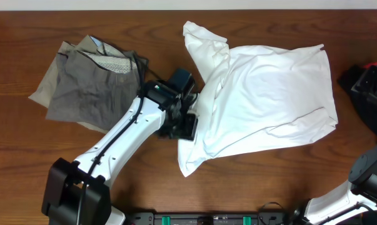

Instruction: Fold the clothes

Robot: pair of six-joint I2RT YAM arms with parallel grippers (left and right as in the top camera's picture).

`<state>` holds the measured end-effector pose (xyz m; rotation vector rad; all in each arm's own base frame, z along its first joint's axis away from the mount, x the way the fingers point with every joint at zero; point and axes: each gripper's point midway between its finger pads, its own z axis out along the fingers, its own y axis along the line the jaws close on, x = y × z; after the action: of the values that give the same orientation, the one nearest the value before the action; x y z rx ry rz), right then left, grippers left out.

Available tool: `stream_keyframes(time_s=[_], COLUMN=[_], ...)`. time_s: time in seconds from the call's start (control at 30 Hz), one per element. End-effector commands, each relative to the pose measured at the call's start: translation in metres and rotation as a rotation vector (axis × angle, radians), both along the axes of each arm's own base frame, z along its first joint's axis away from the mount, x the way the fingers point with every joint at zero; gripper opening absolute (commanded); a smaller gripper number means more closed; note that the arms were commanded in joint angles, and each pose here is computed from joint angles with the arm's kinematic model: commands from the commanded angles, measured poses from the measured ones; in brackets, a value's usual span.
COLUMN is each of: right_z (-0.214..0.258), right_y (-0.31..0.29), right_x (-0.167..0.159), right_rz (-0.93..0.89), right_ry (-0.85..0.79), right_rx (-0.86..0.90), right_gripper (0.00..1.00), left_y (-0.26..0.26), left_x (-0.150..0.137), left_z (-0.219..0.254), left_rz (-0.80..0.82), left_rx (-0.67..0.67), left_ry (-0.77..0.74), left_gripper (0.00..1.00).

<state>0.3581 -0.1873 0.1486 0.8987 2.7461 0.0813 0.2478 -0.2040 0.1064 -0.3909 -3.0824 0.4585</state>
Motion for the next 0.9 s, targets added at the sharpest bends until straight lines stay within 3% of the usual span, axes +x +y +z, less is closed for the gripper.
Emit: stream_keyframes(time_s=[0.0, 0.2, 0.5, 0.6, 0.63, 0.67, 0.77, 0.83, 0.87], right_z=[0.0, 0.0, 0.001, 0.0, 0.001, 0.0, 0.0, 0.001, 0.0], right_y=[0.012, 0.023, 0.037, 0.038, 0.038, 0.038, 0.038, 0.038, 0.038], right_x=[0.009, 0.013, 0.02, 0.02, 0.02, 0.02, 0.02, 0.02, 0.02], right_rz=[0.029, 0.057, 0.095, 0.099, 0.099, 0.099, 0.099, 0.099, 0.099], right_ry=[-0.029, -0.026, -0.029, -0.029, -0.029, -0.029, -0.029, -0.029, -0.028], right_rx=[0.043, 0.047, 0.045, 0.045, 0.045, 0.045, 0.045, 0.045, 0.045], right_gripper=[0.49, 0.49, 0.49, 0.49, 0.49, 0.49, 0.49, 0.49, 0.49], left_y=[-0.008, -0.016, -0.015, -0.012, -0.011, -0.011, -0.008, -0.008, -0.008], left_x=[0.025, 0.054, 0.06, 0.064, 0.065, 0.064, 0.063, 0.061, 0.061], left_z=[0.0, -0.026, -0.069, -0.07, -0.071, -0.071, -0.071, -0.072, -0.072], left_rz=[-0.091, -0.119, -0.144, -0.143, -0.145, -0.146, -0.15, -0.15, -0.152], left_rx=[-0.021, 0.003, 0.062, 0.088, 0.091, 0.092, 0.107, 0.108, 0.107], left_ry=[-0.132, -0.198, -0.147, -0.167, -0.169, -0.169, -0.163, -0.157, -0.157], left_gripper=[0.59, 0.6, 0.59, 0.45, 0.33, 0.28, 0.19, 0.25, 0.45])
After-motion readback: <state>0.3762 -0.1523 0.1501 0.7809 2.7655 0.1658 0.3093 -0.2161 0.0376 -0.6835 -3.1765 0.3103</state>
